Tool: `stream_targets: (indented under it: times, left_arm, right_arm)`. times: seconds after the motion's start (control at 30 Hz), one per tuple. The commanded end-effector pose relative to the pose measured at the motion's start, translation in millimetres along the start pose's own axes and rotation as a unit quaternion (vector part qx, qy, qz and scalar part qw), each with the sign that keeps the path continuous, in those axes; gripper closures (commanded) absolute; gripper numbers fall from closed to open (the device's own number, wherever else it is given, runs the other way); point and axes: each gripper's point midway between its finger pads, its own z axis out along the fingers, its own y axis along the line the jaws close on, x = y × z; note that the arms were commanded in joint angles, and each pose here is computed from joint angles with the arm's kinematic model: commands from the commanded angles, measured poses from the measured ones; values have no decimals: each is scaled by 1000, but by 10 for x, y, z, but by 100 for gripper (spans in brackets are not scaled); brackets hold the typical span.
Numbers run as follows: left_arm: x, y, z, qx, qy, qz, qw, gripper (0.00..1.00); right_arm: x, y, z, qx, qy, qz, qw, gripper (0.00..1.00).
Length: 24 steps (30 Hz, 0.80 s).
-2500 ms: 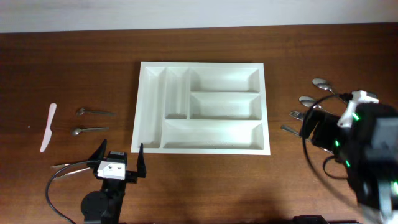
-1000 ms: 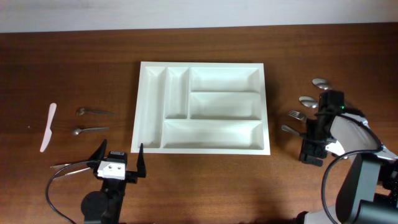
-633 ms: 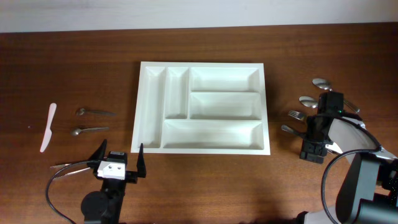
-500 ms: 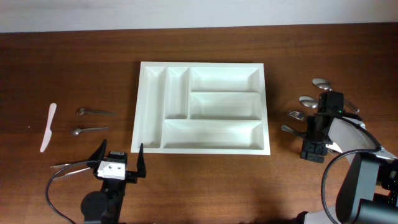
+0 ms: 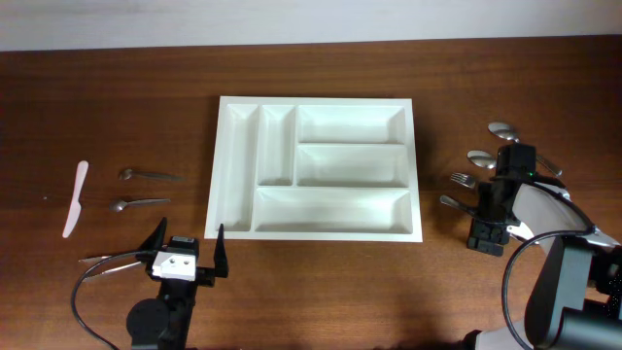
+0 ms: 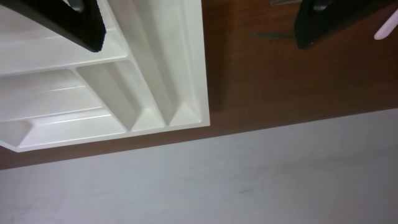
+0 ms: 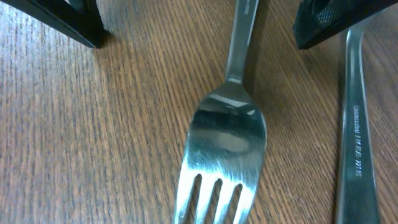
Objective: Pack container
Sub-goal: 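Move the right gripper over the forks and grasp one fork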
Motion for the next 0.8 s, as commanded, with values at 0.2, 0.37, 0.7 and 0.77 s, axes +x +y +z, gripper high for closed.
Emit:
stream_targets:
  times: [0.2, 0.37, 0.7, 0.77]
  left_arm:
    - [11, -16, 2, 4, -1, 7, 1000, 1]
    - [11, -17, 2, 4, -1, 7, 1000, 1]
    - [11, -17, 2, 4, -1, 7, 1000, 1]
    - [11, -17, 2, 4, -1, 7, 1000, 1]
  right_arm:
    - [-16, -104, 110, 22, -5, 6, 1000, 1]
    - [-15, -156, 192, 38, -7, 5, 999, 2]
    - [-52, -168, 226, 43, -18, 2, 999, 74]
    - [-52, -168, 226, 43, -18, 2, 999, 86]
